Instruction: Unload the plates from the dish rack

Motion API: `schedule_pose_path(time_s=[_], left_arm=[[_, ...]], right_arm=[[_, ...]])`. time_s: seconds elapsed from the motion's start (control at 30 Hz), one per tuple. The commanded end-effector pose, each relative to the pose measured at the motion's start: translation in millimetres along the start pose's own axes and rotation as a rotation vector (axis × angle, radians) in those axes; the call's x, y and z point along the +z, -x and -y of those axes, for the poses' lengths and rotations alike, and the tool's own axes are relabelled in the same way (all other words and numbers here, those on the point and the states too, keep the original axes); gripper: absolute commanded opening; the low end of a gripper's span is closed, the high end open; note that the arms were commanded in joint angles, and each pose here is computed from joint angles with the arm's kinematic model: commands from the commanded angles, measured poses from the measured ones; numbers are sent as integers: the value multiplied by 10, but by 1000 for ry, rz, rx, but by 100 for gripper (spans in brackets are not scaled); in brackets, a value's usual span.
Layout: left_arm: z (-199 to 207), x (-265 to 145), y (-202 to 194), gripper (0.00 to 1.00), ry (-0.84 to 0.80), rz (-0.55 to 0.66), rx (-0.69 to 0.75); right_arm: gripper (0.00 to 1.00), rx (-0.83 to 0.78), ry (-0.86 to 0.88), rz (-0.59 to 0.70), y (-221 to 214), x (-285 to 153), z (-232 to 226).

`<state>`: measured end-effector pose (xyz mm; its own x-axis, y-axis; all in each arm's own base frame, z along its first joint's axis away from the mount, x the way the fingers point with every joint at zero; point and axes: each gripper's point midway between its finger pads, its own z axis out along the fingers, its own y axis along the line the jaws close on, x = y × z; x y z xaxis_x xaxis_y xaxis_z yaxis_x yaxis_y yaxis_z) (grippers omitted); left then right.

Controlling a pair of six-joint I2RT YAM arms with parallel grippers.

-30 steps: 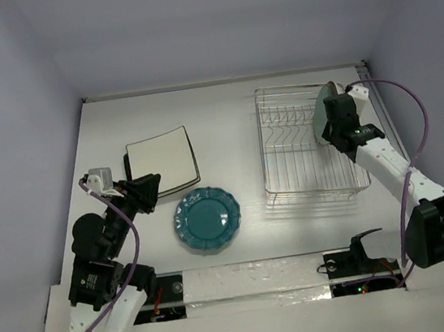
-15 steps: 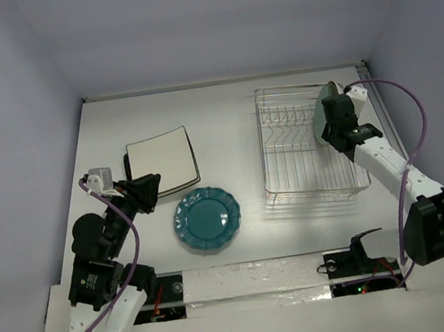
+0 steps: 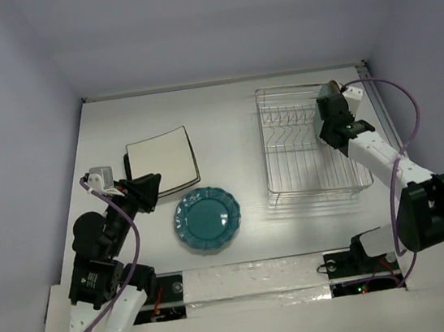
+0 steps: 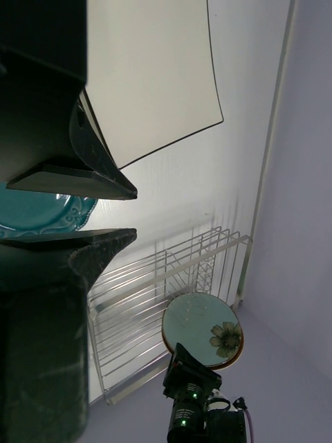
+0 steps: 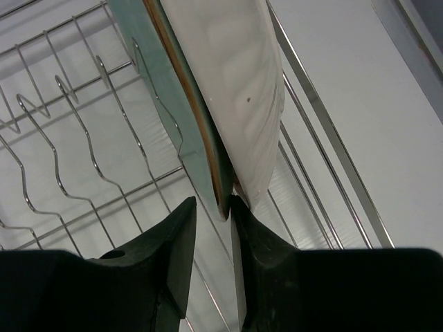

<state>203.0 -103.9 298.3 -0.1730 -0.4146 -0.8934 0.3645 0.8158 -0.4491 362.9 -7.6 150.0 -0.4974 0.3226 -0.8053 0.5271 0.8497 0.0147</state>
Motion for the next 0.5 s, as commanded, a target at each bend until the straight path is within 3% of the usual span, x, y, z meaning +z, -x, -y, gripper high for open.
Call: schedule_pose_path(time_s=[0.0, 0.33, 0.43, 0.47], left_arm=[[70, 23, 70, 21, -29, 19, 6], [69, 21, 74, 21, -28, 21, 6], [71, 14, 76, 21, -29, 23, 7], [71, 14, 76, 21, -29, 23, 7]], right_arm=[[34, 59, -91, 110, 358, 110, 105], [36, 27, -154, 107, 364, 326, 59], [27, 12, -169, 102, 333, 362, 73], [18, 10, -175, 101, 329, 356, 88]])
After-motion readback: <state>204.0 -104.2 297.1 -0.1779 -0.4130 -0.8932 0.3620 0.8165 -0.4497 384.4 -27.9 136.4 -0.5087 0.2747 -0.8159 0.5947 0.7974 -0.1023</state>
